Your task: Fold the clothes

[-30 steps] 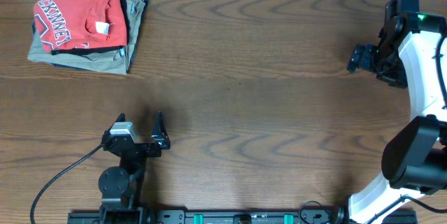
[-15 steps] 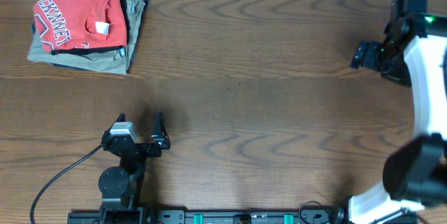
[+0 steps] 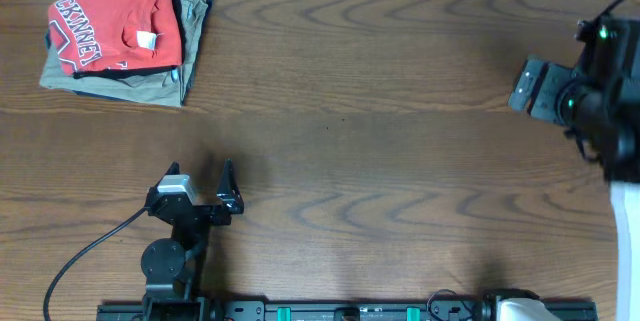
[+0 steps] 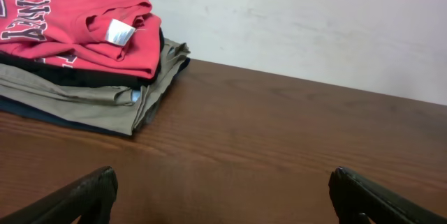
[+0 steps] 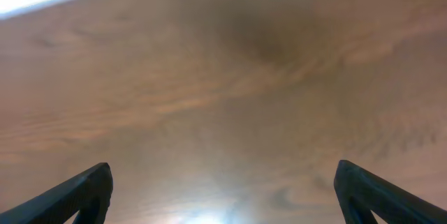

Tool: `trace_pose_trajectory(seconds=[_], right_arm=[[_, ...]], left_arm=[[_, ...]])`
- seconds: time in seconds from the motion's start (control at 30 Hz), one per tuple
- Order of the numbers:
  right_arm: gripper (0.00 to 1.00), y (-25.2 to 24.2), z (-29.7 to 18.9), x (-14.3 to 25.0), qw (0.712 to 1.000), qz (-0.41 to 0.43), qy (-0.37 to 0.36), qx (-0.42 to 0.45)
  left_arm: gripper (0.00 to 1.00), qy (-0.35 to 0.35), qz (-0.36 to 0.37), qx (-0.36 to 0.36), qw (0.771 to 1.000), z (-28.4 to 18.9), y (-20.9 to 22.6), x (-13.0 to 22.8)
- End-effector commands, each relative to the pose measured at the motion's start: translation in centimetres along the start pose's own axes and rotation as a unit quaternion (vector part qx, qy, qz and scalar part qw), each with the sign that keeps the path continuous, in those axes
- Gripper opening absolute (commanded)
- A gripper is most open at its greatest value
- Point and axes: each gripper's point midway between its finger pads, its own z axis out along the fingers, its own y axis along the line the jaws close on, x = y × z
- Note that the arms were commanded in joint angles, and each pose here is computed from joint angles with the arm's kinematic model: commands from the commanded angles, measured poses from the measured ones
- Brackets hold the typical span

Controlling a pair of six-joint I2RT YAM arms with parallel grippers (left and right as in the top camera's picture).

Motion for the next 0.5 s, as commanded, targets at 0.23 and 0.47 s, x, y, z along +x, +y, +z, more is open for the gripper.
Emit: trace_pose_trajectory(seconds=[0.23,0.47], right_arm=[[0.99,1.6,-2.7,2.8,0.993,-0.006,-0.094,-0.076],[0.99,-0.4,0.6,12.4,0.994,0.037,-0.06,-0.088]], left_arm=[[0.98,0.024,0.009,0.002,1.0,0.0,0.1,1.5],[0.98,0.024,0.009,0.002,1.0,0.0,0.1,1.5]])
